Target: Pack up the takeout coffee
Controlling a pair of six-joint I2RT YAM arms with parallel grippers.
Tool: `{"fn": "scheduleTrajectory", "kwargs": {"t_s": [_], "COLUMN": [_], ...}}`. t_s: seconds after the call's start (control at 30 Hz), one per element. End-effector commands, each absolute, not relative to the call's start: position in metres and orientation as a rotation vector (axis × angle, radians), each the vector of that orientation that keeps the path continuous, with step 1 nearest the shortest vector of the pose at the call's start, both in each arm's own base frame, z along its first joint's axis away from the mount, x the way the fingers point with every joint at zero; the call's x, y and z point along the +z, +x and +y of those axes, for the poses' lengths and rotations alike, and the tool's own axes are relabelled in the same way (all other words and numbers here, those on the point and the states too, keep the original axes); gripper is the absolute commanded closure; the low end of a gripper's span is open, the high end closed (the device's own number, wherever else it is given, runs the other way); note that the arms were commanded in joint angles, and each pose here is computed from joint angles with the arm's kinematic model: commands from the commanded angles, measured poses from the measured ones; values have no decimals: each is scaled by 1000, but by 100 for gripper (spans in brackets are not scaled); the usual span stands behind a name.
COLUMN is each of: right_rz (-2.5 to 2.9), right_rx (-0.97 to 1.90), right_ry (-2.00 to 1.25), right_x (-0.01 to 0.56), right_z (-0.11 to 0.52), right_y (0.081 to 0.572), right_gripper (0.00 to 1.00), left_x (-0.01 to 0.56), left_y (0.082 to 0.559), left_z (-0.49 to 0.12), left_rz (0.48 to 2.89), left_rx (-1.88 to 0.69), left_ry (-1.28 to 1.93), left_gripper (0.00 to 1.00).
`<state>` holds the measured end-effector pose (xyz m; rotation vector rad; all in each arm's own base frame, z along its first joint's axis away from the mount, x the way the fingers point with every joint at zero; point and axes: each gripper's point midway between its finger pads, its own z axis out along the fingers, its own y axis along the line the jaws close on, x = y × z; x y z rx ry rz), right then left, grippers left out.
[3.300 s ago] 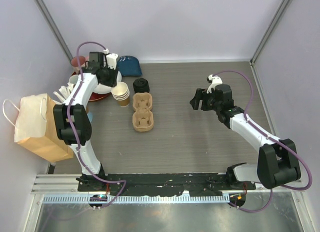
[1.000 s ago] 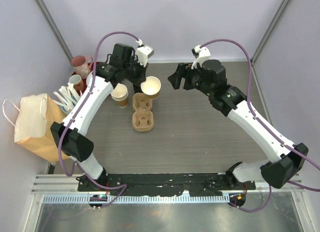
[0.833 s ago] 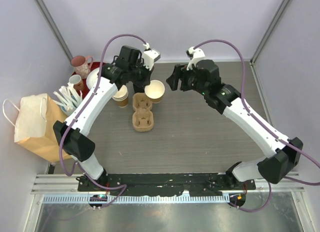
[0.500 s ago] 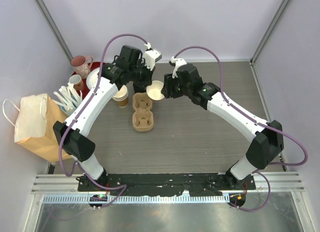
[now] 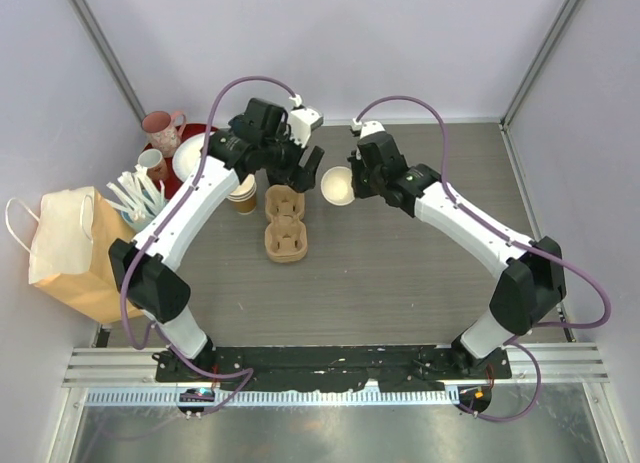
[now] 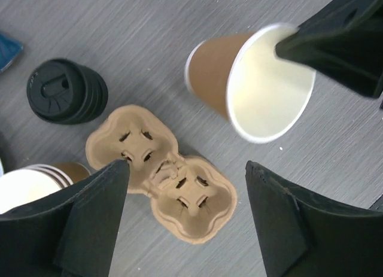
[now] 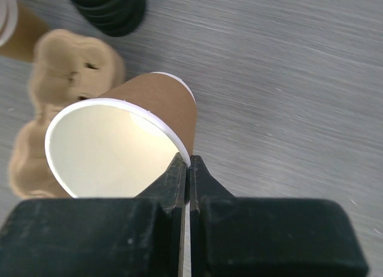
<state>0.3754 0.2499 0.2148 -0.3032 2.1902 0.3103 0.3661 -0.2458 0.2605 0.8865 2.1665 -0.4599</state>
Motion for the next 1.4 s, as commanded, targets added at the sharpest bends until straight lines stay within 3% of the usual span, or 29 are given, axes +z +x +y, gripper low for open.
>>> {"fn": "scheduleTrajectory", "kwargs": {"t_s": [0.0,0.1,0.33,0.5,0.73,0.93,1.17,1.37], "right_rz": [2190,2222,2334,2397,2546,2602,2595,2658], "right_rx": [156,128,-37,-2,8,81,58,78], "right_ry": [-190,-97,23,74,61,58,39,30], "right_x": [222,213,164,141,102,95,132,112], "right_z": [199,165,99,89,92,101,95,93], "right_y": [382,393,417,427,423,415,418,419], "right_gripper": [99,99,99,99,99,99,98,96], "left_x": [279,280,242,230,232,226,223,212], "left_y": [371,380,421,436,450,452,456,460], "left_z": [-235,-218,-148,-106,-65,-58,-56,-60], "left_rz": [2119,2127,2239,2245,2233,2251,2262,2292], "left_rx": [-422,-405,-286,-114,-65,-70,-83,-113], "left_ry": [816,750,538,478,396,402,416,438], "left_gripper": [13,0,0,0,0,0,1,4]}}
